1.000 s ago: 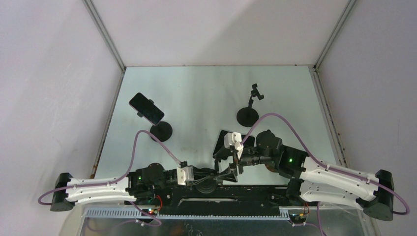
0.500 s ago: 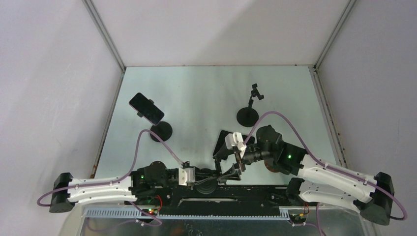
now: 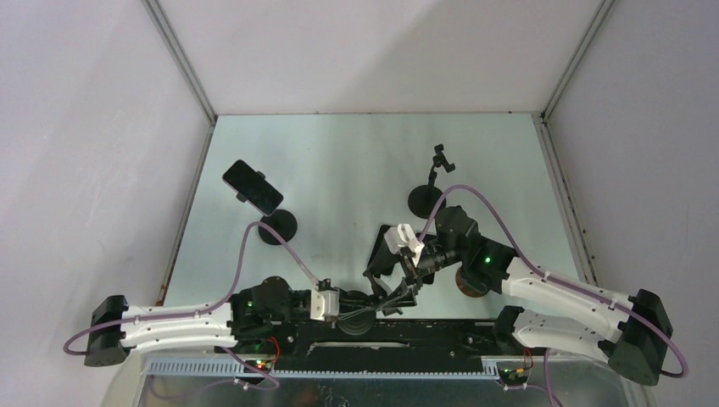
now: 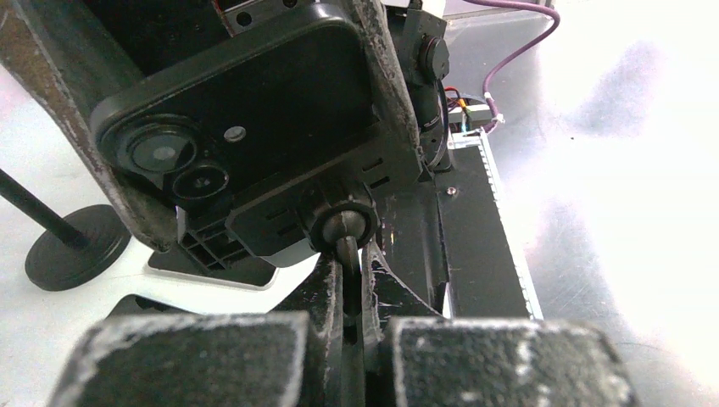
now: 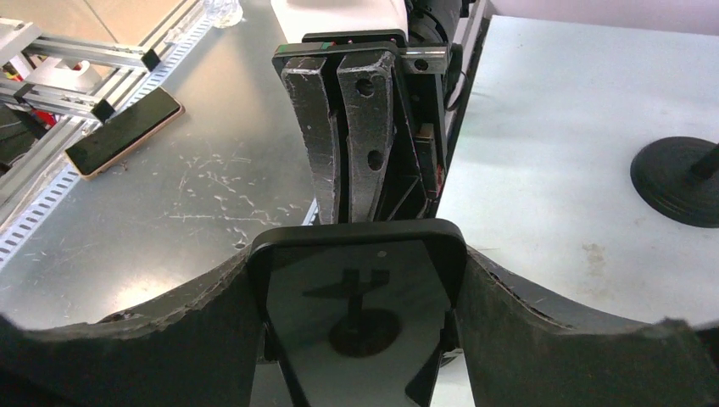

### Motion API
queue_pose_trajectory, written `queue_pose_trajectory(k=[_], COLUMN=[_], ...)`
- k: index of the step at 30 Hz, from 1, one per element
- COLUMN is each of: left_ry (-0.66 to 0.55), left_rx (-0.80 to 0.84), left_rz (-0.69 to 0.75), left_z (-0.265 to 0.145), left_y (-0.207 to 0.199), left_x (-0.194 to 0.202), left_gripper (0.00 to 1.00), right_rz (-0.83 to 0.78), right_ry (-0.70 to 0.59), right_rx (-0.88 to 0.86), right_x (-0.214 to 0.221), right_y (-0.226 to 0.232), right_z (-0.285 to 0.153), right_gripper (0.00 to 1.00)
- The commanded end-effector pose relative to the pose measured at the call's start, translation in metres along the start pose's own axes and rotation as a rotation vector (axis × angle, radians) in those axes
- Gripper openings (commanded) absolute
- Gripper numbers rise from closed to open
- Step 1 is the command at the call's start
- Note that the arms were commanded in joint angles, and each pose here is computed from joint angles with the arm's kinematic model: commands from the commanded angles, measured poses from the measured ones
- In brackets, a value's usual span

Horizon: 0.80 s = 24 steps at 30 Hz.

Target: Remove the phone from the phone stand

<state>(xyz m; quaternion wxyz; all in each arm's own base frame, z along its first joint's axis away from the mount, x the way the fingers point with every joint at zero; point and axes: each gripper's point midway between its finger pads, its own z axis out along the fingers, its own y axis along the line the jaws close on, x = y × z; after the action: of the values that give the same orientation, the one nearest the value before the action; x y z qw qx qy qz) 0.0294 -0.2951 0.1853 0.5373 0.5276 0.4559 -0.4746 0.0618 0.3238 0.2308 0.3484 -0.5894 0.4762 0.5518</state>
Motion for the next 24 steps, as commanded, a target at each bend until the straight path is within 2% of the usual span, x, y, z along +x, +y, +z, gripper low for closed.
queue_pose_trajectory(k=[1, 9, 14, 19, 24], left_ry=[-0.136, -0.152, -0.129, -0.116, -0.118], left_rx=[0.365, 0.292, 0.188, -0.034, -0.168], left_rz=[0.002, 0.020, 0.007, -0.017, -0.022], left_z=[-0.001, -0.009, -0.007, -0.006, -0.008], left_y=[-0.066, -0.056, -0.039, -0.002, 0.022], left_x=[-0.043, -0.042, -0.037, -0.029, -0.027], left_gripper=[0.00, 0.00, 0.00, 0.00, 0.00], right_rz=[-0.107, -0.115, -0.051, 0.074, 0.207], right_ry=[0.056, 0.070, 0.042, -0.010, -0.054], right_rx=[0.360, 0.334, 0.403, 0.612, 0.830], right_x=[0.017, 0.014, 0.004, -0.008, -0.006], right_y=[-0.090, -0.072, -0.067, -0.068, -0.074], right_z=[-0.014, -0.018, -0.023, -0.019, -0.027], right_gripper=[0.00, 0.00, 0.00, 0.00, 0.00])
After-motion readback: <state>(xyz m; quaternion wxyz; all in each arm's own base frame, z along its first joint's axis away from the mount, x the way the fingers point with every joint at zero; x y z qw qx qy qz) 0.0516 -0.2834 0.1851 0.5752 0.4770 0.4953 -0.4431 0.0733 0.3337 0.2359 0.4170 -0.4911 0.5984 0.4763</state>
